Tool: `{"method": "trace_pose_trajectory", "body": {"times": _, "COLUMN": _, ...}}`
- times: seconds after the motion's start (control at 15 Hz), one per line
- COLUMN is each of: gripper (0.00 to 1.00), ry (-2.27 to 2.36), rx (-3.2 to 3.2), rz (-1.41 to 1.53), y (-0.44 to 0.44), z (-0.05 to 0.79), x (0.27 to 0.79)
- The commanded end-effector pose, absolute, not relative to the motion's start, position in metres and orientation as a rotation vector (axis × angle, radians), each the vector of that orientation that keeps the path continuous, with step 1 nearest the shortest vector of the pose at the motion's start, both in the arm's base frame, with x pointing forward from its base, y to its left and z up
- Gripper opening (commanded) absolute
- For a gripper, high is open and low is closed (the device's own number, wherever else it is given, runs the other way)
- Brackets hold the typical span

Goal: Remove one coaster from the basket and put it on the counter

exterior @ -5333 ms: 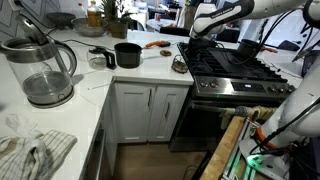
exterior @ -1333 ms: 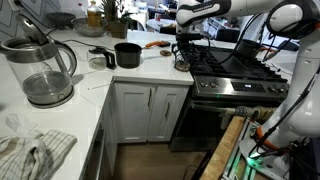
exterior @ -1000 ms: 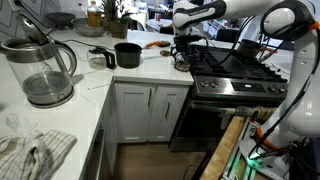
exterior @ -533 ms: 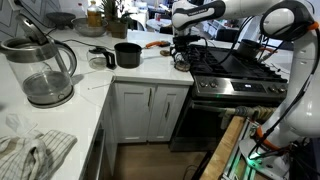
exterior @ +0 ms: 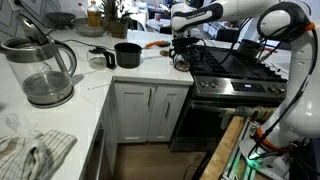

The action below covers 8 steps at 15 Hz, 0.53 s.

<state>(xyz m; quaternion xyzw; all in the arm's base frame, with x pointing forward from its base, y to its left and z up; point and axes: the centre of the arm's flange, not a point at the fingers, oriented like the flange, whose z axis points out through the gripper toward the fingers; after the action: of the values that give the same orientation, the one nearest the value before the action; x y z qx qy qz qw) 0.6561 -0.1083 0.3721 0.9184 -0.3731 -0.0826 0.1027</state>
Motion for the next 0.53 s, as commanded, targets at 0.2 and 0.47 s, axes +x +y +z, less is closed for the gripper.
{"method": "trace_pose_trajectory", "body": {"times": 0.2, "gripper": 1.0, "ry": -1.035, "rx": 2.668, "rz": -0.227, "y": -0.1084, "z": 0.3648, "x": 0.6565}}
{"method": "trace_pose_trajectory", "body": {"times": 0.47, "gripper": 1.0, "ry": -0.996, "rx": 2.67, "rz": -0.244, "y": -0.1043, "z": 0.3659, "x": 0.6541}}
